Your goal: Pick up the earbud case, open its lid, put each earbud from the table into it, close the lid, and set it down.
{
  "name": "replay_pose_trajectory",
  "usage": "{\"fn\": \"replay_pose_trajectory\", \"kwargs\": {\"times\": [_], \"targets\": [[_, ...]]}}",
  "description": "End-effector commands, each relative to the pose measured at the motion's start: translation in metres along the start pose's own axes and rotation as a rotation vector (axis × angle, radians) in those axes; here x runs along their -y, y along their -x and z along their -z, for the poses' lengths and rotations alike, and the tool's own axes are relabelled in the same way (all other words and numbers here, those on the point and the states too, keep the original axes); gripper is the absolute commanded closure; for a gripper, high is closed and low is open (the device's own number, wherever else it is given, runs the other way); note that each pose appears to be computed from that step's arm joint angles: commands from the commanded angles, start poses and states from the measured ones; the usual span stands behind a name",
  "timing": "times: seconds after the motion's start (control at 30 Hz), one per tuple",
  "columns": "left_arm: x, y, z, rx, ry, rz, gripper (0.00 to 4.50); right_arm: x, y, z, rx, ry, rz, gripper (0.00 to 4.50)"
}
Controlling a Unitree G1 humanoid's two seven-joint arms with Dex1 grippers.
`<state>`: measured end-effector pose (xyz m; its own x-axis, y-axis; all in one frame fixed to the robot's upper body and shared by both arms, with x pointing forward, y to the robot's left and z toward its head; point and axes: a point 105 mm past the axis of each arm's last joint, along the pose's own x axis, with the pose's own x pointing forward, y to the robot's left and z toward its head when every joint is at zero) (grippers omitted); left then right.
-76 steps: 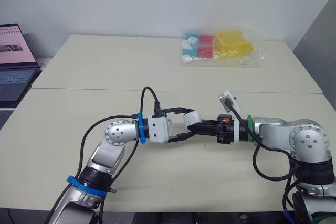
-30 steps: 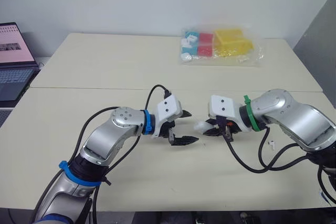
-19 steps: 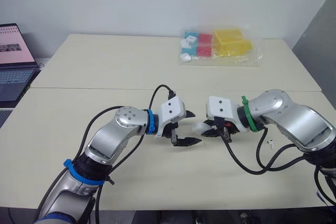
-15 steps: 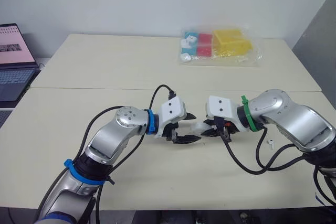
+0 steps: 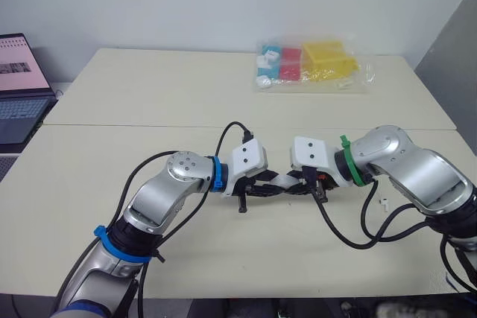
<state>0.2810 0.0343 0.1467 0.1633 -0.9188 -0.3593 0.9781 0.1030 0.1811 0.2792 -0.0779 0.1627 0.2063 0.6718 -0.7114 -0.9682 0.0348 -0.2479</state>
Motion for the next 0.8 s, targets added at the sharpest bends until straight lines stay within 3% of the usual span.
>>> {"fn": "replay_pose_trajectory", "kwargs": {"times": [0.03, 0.37, 0.47, 0.53, 0.7, 0.8], "targets": [[0.000, -0.002, -0.010, 0.019, -0.037, -0.013, 3.65, 0.002, 0.011, -0.019, 0.053, 0.065, 0.026, 3.71], [-0.002, 0.001, -0.006, 0.037, 0.035, -0.043, 3.70, 0.005, 0.031, -0.006, -0.008, 0.116, 0.077, 0.23], [-0.005, 0.005, -0.001, 0.095, 0.107, -0.063, 3.70, 0.009, 0.051, -0.002, -0.023, 0.161, 0.117, 0.20], [-0.002, 0.007, -0.001, 0.219, 0.157, -0.062, 3.70, 0.010, 0.063, -0.003, 0.009, 0.236, 0.152, 0.20], [-0.003, 0.012, -0.002, 0.392, 0.178, -0.166, 3.70, 0.006, 0.079, -0.013, 0.102, 0.294, 0.193, 0.20], [0.003, 0.012, 0.000, 0.390, 0.091, -0.164, 3.70, 0.003, 0.077, -0.019, 0.147, 0.295, 0.214, 0.20]]}}
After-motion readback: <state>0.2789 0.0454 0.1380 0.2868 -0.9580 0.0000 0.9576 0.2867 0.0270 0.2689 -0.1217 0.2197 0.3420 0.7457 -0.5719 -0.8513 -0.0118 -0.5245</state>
